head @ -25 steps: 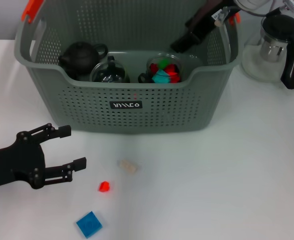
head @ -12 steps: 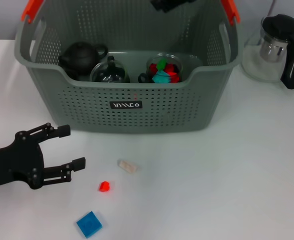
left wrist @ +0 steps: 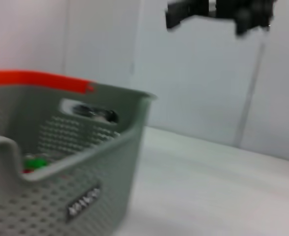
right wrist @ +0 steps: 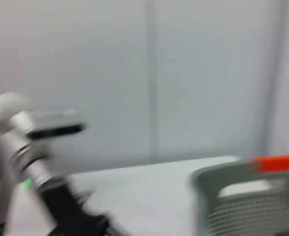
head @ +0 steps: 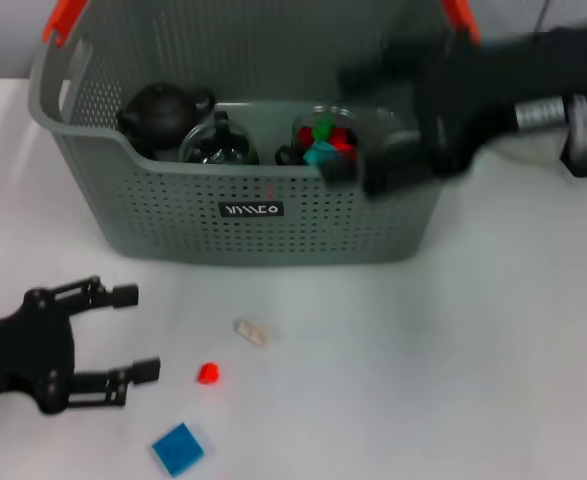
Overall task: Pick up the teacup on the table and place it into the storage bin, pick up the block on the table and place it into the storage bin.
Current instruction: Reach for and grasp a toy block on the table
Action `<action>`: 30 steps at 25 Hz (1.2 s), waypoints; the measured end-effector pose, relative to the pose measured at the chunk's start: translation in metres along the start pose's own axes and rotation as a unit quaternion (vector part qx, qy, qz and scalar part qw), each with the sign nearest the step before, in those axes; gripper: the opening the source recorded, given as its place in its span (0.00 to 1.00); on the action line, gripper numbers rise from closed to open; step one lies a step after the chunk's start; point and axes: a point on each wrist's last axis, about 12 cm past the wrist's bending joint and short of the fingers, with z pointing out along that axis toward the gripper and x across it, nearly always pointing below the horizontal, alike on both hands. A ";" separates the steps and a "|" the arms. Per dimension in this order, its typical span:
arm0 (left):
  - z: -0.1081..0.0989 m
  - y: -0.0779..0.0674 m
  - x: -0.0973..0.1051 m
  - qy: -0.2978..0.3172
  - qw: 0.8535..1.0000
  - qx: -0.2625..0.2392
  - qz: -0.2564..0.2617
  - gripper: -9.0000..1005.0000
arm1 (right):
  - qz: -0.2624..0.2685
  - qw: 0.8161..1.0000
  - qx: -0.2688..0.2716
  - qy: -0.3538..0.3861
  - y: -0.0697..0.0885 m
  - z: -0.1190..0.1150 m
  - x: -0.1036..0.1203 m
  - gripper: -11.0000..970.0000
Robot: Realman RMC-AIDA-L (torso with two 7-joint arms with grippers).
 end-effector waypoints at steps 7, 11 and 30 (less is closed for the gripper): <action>-0.002 -0.005 -0.018 0.065 0.995 0.071 -0.022 0.87 | 0.049 0.996 -0.067 0.016 0.015 0.012 0.056 0.98; 0.019 -0.007 -0.027 0.121 0.984 0.129 -0.026 0.87 | 0.076 0.994 -0.076 0.012 0.009 0.018 0.072 0.98; 0.076 0.001 -0.077 0.364 0.925 0.100 -0.038 0.87 | 0.069 0.997 -0.041 0.002 -0.010 0.032 0.066 0.98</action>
